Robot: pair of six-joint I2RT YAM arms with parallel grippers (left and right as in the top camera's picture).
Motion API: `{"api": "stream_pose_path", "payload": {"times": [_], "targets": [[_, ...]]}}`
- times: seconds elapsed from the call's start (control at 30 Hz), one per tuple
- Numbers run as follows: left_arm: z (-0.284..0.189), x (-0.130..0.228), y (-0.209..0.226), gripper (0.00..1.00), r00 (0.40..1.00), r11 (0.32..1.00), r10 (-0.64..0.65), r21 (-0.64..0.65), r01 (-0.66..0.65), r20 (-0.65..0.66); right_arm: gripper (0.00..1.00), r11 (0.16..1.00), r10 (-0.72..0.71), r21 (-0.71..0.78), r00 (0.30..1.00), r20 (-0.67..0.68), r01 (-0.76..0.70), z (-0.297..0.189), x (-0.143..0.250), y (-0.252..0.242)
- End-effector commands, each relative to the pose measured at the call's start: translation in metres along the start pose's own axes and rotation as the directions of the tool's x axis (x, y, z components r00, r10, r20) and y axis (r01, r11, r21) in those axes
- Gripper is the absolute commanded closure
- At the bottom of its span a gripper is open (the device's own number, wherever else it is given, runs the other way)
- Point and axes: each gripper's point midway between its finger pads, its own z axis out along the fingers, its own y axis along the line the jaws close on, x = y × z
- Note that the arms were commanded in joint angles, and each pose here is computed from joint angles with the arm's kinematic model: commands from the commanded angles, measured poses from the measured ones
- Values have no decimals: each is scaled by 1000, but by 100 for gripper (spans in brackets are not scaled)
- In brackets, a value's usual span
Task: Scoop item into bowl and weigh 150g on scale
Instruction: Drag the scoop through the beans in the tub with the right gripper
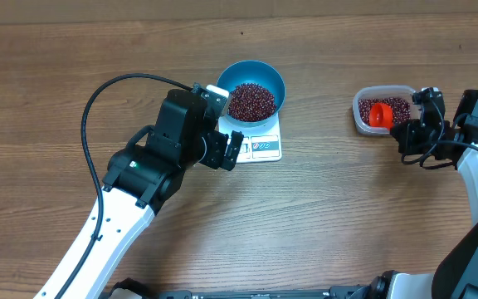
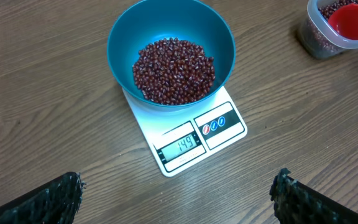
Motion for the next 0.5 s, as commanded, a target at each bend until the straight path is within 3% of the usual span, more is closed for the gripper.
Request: {"api": "stream_pose_path", "payload": {"times": [0.0, 0.47], "targets": [[-2, -3, 0, 0, 1000, 1000, -17, 5, 16, 10, 96, 997, -2, -78, 999, 34, 4, 0, -7, 14], [-2, -3, 0, 0, 1000, 1000, -17, 5, 17, 11, 96, 999, -15, -28, 999, 30, 16, 1, -8, 5]]}}
